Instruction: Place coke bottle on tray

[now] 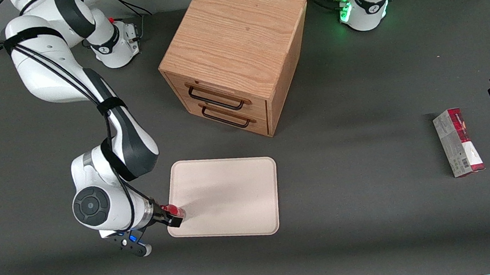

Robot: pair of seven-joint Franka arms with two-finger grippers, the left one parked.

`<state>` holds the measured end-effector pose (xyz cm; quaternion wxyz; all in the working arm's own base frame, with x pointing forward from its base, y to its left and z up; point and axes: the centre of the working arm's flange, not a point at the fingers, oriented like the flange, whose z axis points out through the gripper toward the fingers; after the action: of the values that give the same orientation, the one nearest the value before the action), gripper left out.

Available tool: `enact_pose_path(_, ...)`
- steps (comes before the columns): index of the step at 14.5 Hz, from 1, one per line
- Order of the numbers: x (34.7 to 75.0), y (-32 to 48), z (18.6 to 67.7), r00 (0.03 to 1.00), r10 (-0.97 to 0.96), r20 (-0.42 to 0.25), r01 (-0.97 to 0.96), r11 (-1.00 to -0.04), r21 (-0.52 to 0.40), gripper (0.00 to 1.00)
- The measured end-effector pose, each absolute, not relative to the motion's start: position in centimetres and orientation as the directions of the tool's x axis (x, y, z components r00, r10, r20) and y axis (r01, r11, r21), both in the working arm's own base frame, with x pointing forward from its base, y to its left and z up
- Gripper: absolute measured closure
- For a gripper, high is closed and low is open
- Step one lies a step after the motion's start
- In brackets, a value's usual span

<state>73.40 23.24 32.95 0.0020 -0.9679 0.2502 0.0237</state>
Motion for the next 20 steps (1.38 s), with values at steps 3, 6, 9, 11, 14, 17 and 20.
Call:
enact_pose_path(3, 73.4, 23.2, 32.9, 0.874, -0.484, -0.047, -0.485, -0.875, 0.008, 0.0)
enact_pose_path(6, 73.4, 23.2, 32.9, 0.874, -0.484, -0.047, -0.485, -0.875, 0.008, 0.0)
enact_pose_path(9, 73.4, 23.2, 32.9, 0.874, -0.484, -0.047, -0.485, -0.875, 0.008, 0.0)
enact_pose_path(11, 73.4, 23.2, 33.0, 0.874, -0.484, -0.046, -0.485, -0.875, 0.007, 0.0)
enact_pose_path(14, 73.7, 23.0, 34.3, 0.872, -0.489, -0.029, -0.489, -0.872, -0.008, 0.0)
enact_pose_path(17, 74.0, 20.3, 37.7, 0.874, -0.486, -0.025, -0.486, -0.874, -0.006, 0.0)
enact_pose_path(20, 72.5, 15.2, 43.5, 0.909, -0.4, -0.113, -0.401, -0.916, 0.013, 0.0)
